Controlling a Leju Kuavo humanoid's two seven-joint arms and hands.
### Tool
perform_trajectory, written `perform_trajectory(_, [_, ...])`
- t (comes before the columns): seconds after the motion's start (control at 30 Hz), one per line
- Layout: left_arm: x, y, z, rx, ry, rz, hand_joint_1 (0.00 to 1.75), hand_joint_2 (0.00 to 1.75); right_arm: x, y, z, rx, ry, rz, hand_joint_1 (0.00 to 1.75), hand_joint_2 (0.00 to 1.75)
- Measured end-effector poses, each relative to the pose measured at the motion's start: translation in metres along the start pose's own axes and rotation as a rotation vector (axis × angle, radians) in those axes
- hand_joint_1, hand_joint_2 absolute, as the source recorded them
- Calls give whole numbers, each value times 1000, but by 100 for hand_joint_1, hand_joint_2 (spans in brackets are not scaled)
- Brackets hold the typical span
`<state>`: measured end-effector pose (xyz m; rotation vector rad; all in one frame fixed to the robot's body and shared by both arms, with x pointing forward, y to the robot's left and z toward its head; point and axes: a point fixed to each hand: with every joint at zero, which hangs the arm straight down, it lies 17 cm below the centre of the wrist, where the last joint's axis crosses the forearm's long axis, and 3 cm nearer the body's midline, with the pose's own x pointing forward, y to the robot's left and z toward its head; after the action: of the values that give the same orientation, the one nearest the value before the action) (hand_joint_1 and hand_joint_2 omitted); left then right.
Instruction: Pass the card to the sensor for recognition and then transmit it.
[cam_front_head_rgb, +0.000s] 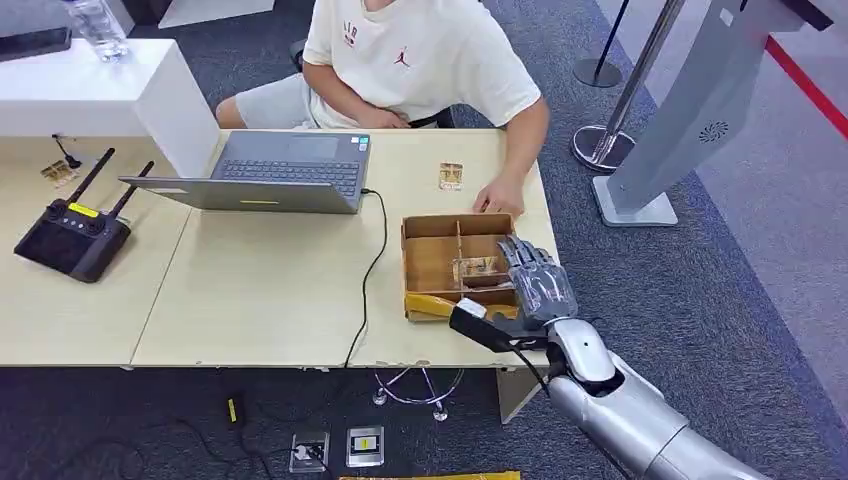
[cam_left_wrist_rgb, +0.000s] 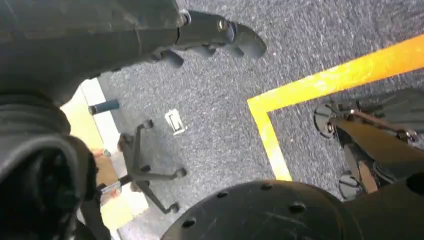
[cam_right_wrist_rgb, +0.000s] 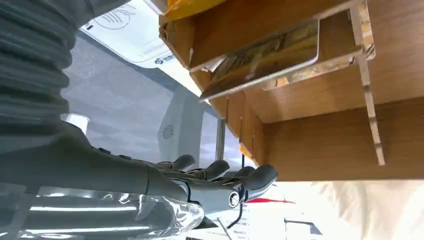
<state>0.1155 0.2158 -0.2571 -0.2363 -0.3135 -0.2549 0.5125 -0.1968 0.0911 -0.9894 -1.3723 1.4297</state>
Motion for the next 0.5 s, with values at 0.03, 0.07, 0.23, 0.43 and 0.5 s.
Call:
perform_trajectory(0.03, [0, 0, 0, 0, 0, 0, 0, 0, 1, 1, 0, 4, -6, 1, 31, 175])
perform_trajectory(0.07, [0, 0, 0, 0, 0, 1, 0, 0, 1, 1, 0, 7, -8, 2, 33, 175])
perform_trajectory(0.23, [0, 0, 0, 0, 0, 4, 0, 0, 5, 2, 0, 11, -23, -2, 35, 175])
perform_trajectory(0.43, [0, 0, 0, 0, 0, 5, 0, 0, 6, 2, 0, 13, -26, -7, 5, 175])
perform_trajectory(0.5, [0, 0, 0, 0, 0, 4, 0, 0, 7, 2, 0, 12, -29, -8, 5, 175])
